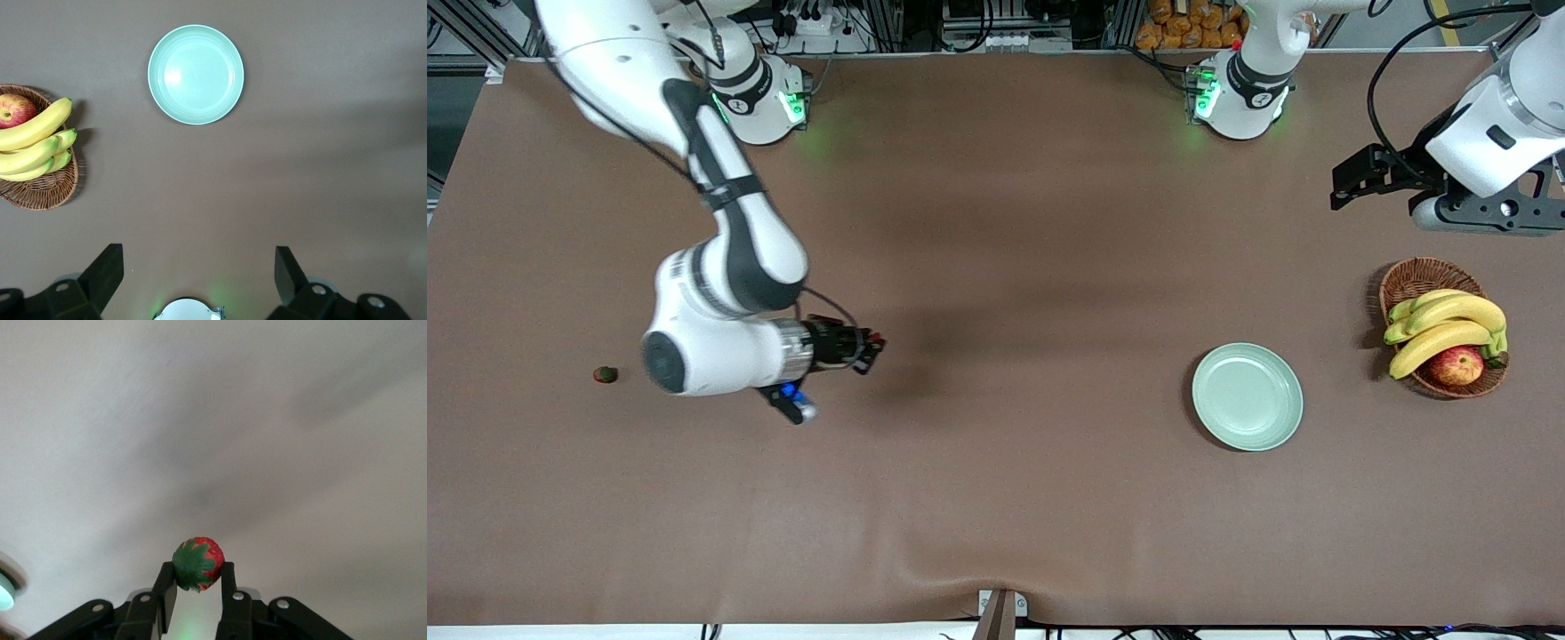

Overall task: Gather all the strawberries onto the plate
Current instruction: 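Carry the strawberry to mid-table and release it with the right gripper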

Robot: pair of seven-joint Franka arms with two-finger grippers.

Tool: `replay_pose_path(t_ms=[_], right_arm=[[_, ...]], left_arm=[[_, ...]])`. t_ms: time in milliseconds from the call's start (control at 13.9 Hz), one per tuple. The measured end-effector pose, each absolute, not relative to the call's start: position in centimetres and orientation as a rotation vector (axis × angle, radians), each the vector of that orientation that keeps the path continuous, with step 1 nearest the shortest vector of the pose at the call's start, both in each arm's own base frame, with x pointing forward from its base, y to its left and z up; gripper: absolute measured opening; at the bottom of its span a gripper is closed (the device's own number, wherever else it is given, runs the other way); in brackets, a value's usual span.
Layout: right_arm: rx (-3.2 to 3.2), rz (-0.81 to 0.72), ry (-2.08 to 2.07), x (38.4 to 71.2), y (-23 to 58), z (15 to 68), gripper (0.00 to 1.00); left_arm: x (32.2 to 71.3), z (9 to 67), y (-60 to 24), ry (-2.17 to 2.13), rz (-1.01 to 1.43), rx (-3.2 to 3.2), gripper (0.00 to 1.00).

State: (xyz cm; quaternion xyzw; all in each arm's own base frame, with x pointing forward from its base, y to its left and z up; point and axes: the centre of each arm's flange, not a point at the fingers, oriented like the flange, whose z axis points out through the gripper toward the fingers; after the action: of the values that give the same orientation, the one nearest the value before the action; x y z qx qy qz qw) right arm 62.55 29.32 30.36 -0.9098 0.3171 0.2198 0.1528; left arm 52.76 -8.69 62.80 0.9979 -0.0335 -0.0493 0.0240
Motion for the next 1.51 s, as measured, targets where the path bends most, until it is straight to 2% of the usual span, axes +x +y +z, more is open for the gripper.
replay_pose_path(t_ms=[361,721,1010,1082,1299,1515], right_arm=[[-2.572,0.517,1.068,57.6,42.0,25.8,0.31],[-2.54,0.478,1.147,54.2,47.2,20.8,0.31],[-2.512,0.467,1.202,52.3,49.4,18.9,0.31],[-2.502,0.472,1.218,52.0,49.7,18.8,0.36],[-2.495,0.467,1.232,52.3,49.6,19.1,0.67],[-2.476,0.46,1.25,54.5,48.3,20.8,0.96]], left_arm=[[52.8,62.8,-8.7,-0.104,-0.152,3.088,1.0],[52.8,62.8,-8.7,-0.104,-0.152,3.088,1.0],[52.8,62.8,-8.7,-0.104,-0.152,3.088,1.0],[52.8,62.8,-8.7,-0.104,-0.152,3.088,1.0],[52.8,62.8,-8.7,-0.104,-0.152,3.088,1.0],[52.8,62.8,-8.7,-0.104,-0.152,3.088,1.0]])
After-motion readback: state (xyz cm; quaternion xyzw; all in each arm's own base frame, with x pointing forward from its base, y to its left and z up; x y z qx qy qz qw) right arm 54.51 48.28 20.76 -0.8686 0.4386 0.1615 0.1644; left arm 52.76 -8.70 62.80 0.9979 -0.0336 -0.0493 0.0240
